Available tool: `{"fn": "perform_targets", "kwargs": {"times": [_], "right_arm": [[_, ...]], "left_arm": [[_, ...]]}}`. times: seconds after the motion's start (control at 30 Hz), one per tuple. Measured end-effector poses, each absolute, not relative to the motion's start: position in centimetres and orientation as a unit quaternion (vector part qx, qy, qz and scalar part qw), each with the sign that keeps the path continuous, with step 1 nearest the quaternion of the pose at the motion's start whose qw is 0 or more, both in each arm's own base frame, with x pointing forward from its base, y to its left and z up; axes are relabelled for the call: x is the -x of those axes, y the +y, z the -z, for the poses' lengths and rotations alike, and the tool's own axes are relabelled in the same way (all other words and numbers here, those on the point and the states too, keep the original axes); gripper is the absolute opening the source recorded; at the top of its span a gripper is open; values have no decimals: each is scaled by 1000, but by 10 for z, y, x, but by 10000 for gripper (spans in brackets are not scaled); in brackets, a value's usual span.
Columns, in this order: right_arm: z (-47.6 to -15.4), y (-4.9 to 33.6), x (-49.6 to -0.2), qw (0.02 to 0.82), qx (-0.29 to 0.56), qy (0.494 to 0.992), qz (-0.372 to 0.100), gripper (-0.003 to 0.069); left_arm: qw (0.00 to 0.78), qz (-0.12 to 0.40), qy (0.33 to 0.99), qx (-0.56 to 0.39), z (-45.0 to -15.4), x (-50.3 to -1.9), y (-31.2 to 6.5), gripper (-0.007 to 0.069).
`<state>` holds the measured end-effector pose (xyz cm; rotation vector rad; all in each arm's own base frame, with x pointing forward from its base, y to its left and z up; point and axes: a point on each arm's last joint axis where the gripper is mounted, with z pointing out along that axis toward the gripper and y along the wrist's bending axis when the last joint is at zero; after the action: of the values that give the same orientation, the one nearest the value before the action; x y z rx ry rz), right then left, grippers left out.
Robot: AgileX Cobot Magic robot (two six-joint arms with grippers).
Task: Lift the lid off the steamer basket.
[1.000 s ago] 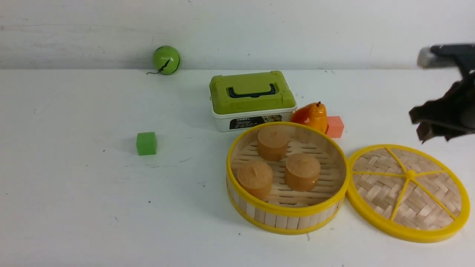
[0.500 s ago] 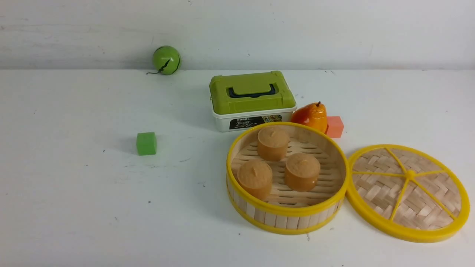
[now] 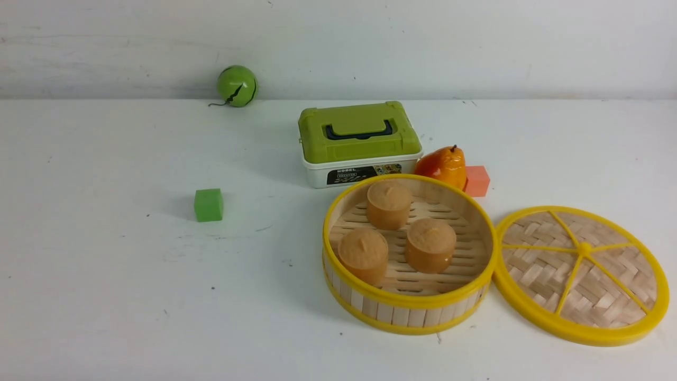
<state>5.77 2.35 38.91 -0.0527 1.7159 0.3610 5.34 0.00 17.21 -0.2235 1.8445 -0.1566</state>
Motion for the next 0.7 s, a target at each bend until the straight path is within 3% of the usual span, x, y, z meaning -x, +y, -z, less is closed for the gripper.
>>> {"fn": "perform_targets", "kwargs": {"times": [0.13,0.33,0.53,0.7], "right_arm": [[-391,22,-56,652,21,744,-143,-17],[-364,12,-69,656,32,751,-66,-17],[-289,3,-74,666,28,745,27,-15],[-238,-3,-64,666,5,745,35,-19]], "left_arm": [[596,67,794,96,-172,-53,0,239],[596,67,794,96,-172,-53,0,239],[596,67,794,96,-172,-53,0,239],[596,67,794,96,-172,-53,0,239]]}}
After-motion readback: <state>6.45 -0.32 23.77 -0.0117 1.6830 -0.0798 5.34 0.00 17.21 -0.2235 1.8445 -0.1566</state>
